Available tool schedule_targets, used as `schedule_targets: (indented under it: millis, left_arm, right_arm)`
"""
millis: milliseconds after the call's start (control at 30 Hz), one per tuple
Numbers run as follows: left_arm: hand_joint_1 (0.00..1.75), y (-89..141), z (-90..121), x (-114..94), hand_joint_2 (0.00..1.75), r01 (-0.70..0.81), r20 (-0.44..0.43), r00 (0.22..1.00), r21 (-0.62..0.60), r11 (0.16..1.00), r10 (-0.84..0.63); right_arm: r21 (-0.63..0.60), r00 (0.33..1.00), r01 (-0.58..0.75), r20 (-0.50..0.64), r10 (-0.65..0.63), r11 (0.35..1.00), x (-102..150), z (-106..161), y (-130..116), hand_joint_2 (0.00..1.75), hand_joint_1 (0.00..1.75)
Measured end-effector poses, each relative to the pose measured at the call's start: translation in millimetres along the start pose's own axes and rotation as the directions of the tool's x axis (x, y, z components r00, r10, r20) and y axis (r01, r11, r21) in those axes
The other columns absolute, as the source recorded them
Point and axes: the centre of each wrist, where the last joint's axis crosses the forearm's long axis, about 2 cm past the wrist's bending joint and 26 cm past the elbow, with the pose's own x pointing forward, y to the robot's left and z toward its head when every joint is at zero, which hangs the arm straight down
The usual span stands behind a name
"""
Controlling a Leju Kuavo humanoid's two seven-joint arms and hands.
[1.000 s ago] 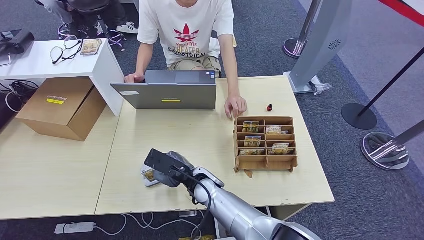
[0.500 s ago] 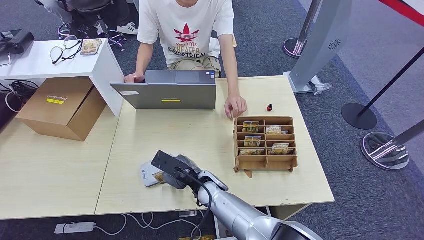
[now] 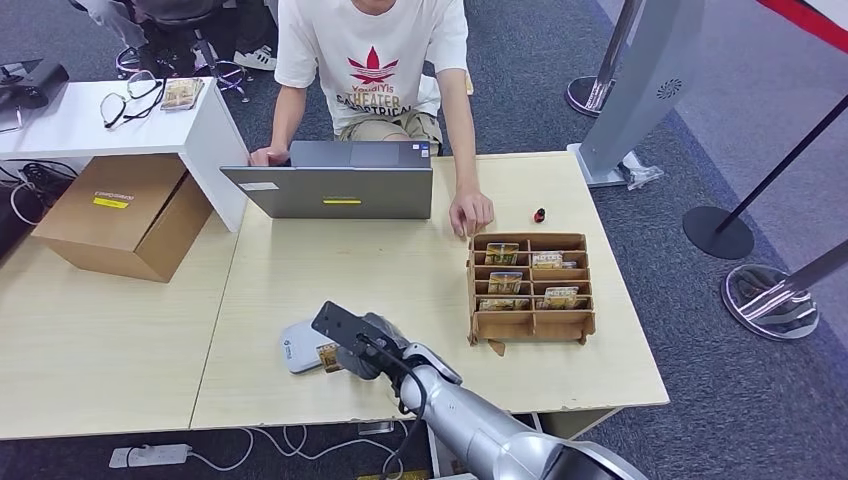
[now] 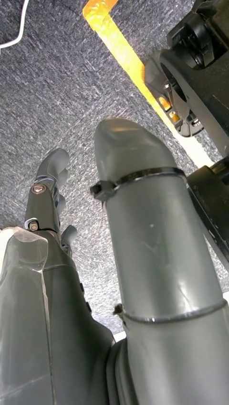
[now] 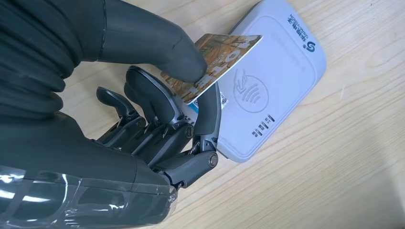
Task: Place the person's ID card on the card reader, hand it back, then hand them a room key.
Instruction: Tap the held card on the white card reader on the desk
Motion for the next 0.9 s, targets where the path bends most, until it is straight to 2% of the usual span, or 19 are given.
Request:
schedule_targets:
  millis: [267, 633, 900]
  left_arm:
    - [0.0, 0.0, 0.0, 0.0, 0.0, -0.001, 0.001, 1.0, -0.001, 1.0, 0.001]
    - [0.0, -0.2, 0.1, 0.0, 0.0, -0.01, 0.001, 1.0, 0.0, 1.0, 0.01]
    - [0.0, 0.4, -0.1, -0.4, 0.0, -0.014, 0.001, 1.0, 0.001, 1.0, 0.014]
  right_arm:
    - [0.011, 0.995, 0.005, 0.103, -0.006, 1.0, 6.2, -2.1, -1.9, 1.75, 1.75]
    - [-0.001, 0.957, 0.057, 0.285, -0.055, 0.998, 43.3, -12.2, -17.4, 1.75, 1.75]
    - [-0.008, 0.952, 0.065, 0.299, -0.06, 0.998, 52.7, -14.1, -21.5, 1.75, 1.75]
